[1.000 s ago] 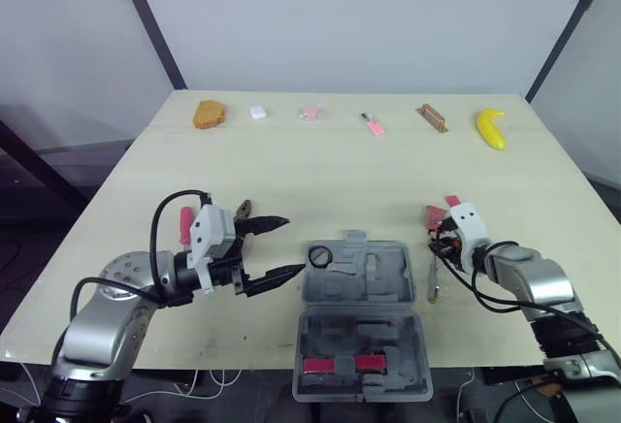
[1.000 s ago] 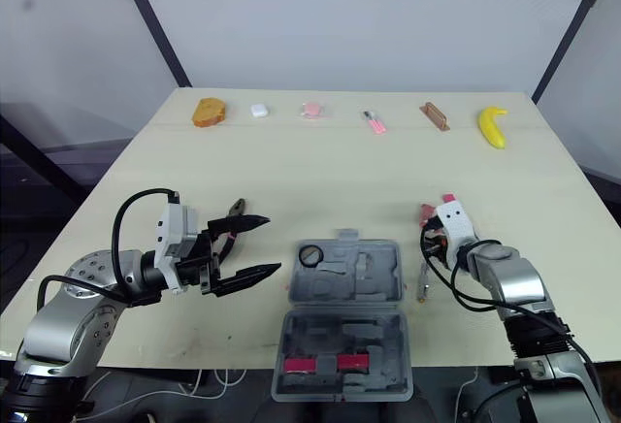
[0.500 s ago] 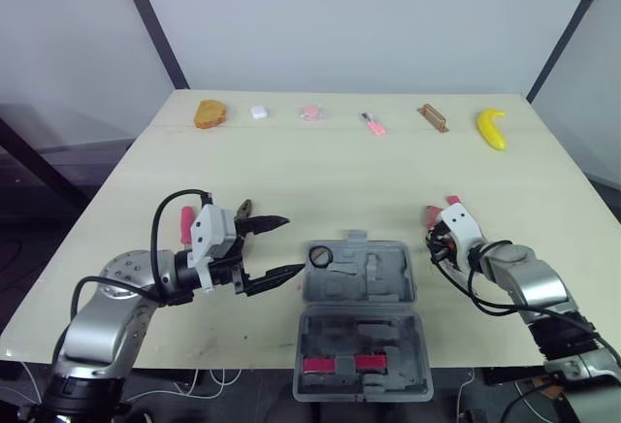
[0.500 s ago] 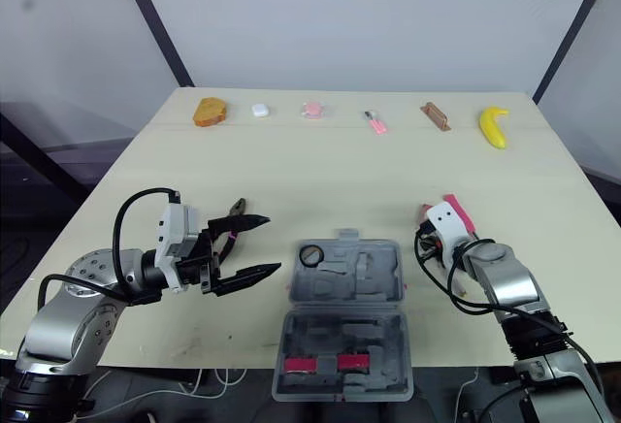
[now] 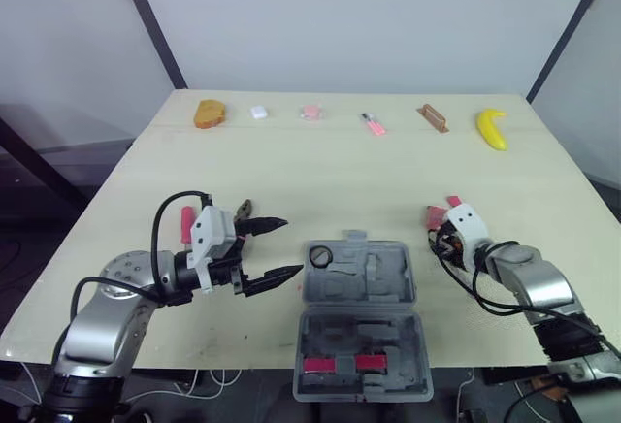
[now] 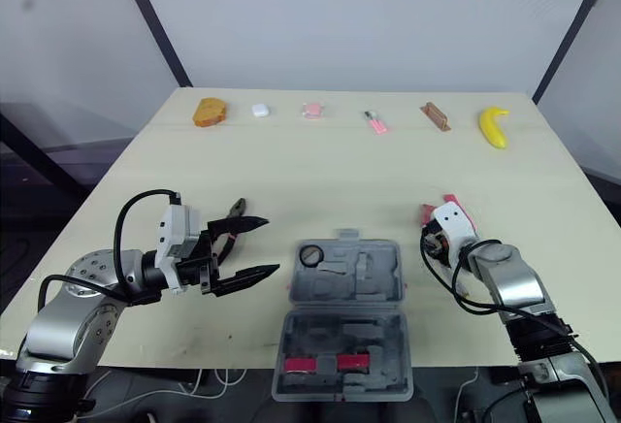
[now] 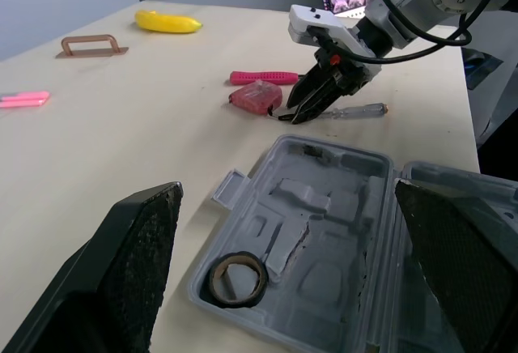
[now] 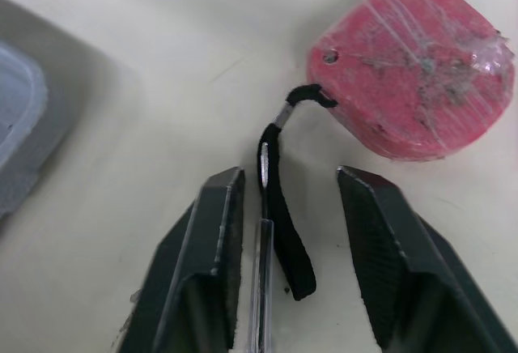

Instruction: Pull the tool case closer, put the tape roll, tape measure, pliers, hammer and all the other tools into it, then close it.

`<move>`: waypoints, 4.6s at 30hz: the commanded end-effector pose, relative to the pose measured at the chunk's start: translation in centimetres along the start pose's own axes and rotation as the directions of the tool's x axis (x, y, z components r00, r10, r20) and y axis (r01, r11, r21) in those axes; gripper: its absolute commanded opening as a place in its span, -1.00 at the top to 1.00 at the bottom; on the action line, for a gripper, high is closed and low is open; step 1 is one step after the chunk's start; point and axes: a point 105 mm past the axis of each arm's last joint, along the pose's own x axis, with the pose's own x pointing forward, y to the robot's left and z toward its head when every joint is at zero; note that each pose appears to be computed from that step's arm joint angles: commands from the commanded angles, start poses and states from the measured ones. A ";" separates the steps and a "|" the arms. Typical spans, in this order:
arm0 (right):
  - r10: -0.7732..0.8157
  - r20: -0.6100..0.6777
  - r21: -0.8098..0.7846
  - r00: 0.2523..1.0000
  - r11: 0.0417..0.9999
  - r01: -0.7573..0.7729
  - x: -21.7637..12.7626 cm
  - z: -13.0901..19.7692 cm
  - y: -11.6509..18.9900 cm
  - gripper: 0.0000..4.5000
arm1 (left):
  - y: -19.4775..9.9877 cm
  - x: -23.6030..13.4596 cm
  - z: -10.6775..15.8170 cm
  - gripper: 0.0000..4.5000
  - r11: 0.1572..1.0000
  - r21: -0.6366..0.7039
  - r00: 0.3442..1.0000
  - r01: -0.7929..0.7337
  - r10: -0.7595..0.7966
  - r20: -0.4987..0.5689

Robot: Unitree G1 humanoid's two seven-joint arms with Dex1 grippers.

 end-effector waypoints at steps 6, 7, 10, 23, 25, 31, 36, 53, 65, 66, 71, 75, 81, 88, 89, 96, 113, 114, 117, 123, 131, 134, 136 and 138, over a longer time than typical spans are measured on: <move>-0.029 0.057 0.113 0.998 0.993 0.022 0.3 1.5 0.1 0.23 | 0.1 0.1 0.6 -1.00 0.999 0.045 1.000 0.010 -0.010 0.002; -0.033 0.059 0.122 0.998 0.992 0.026 0.4 1.6 0.1 0.23 | 0.1 0.1 0.6 -1.00 0.999 0.045 1.000 0.009 -0.009 0.001; -0.049 0.066 0.141 0.997 0.989 0.039 0.8 1.9 0.0 0.23 | 0.2 0.1 0.6 -1.00 0.999 0.044 1.000 0.007 -0.007 0.002; -0.085 0.062 0.167 0.994 0.983 0.074 2.0 2.1 -0.2 0.98 | 0.2 0.1 0.3 -1.00 0.999 0.033 1.000 -0.004 0.004 0.006; -0.085 0.063 0.166 0.994 0.983 0.074 2.0 2.1 -0.2 0.98 | 0.2 0.0 0.3 -1.00 0.999 0.032 1.000 -0.005 0.005 0.004; -0.056 0.073 0.138 0.996 0.989 0.045 2.1 2.3 0.5 0.98 | 0.4 0.0 0.5 -1.00 0.999 0.031 1.000 -0.021 0.020 0.020; 0.001 0.099 0.092 0.995 0.996 -0.010 1.9 3.2 1.6 0.98 | 0.7 -0.3 0.8 -1.00 0.999 0.038 0.999 -0.027 0.026 0.022; 0.140 0.079 -0.073 0.987 0.988 -0.134 0.6 2.8 3.9 0.98 | 0.9 -0.3 0.9 -1.00 0.999 0.047 1.000 -0.012 0.011 0.022; 0.092 0.061 -0.044 0.994 0.995 -0.090 -0.3 1.1 2.6 0.98 | 0.9 -0.2 0.8 -1.00 0.999 0.047 1.000 -0.002 0.001 0.020; 0.071 0.083 -0.027 0.994 0.997 -0.069 -0.3 1.4 2.3 0.98 | 0.9 -0.1 0.8 -1.00 0.999 0.047 1.000 -0.002 0.001 0.019; -0.015 0.154 0.018 0.988 1.000 0.012 -0.6 2.8 0.4 0.98 | 0.9 -0.1 0.7 -1.00 0.999 0.046 1.000 0.001 -0.002 0.019; -0.033 0.147 0.011 0.989 0.999 0.032 -0.9 2.8 -0.6 0.98 | 1.0 0.0 0.7 -1.00 0.999 0.047 1.000 0.003 -0.004 0.018; -0.053 0.098 0.018 0.994 0.999 0.052 -0.9 1.6 -1.7 0.98 | 0.9 0.2 0.6 -1.00 0.999 0.047 1.000 0.005 -0.006 0.021; -0.105 0.045 0.021 0.993 0.994 0.104 -1.1 -0.3 -3.3 0.98 | 0.9 0.2 0.7 -1.00 0.999 0.049 1.000 0.007 -0.008 0.024; -0.110 0.040 0.020 0.993 0.994 0.110 -1.2 -0.5 -3.5 0.98 | 0.9 0.2 0.7 -1.00 0.999 0.049 1.000 0.008 -0.009 0.025; -0.131 0.015 0.039 0.991 0.991 0.131 -3.2 -2.1 -4.4 0.98 | 0.8 0.4 1.2 -1.00 0.997 0.060 0.999 0.042 -0.044 0.031; -0.133 -0.080 0.092 0.988 0.986 0.140 -8.6 -5.9 -3.1 0.98 | -1.1 0.4 2.1 -1.00 0.955 0.047 0.954 0.294 -0.296 0.047; -0.132 -0.083 0.094 0.988 0.986 0.140 -8.8 -6.0 -2.9 0.98 | -1.2 0.4 2.2 -1.00 0.951 0.046 0.950 0.307 -0.309 0.047; -0.131 -0.099 0.112 0.986 0.984 0.142 -9.6 -6.7 -2.4 0.98 | -1.5 0.3 2.1 -1.00 0.937 0.048 0.937 0.347 -0.349 0.035; -0.154 -0.082 0.117 0.985 0.980 0.163 -9.5 -6.4 -2.4 0.98 | -1.4 0.7 1.8 -1.00 0.931 0.049 0.931 0.363 -0.364 0.029; -0.133 0.010 0.088 0.991 0.987 0.132 -7.5 -3.5 -1.9 0.98 | -1.3 0.8 2.0 -1.00 0.934 0.055 0.934 0.354 -0.356 0.036; -0.100 0.023 0.080 0.995 0.992 0.098 -6.7 -2.8 -1.0 0.98 | -1.2 0.8 2.0 -1.00 0.937 0.055 0.937 0.345 -0.347 0.037; -0.079 0.028 0.076 0.996 0.994 0.076 -6.2 -2.5 -0.5 0.98 | -1.2 0.7 2.0 -1.00 0.940 0.054 0.940 0.337 -0.339 0.036; -0.059 0.032 0.074 0.998 0.996 0.057 -5.8 -2.3 0.1 0.98 | -1.2 0.7 2.0 -1.00 0.942 0.053 0.943 0.330 -0.332 0.035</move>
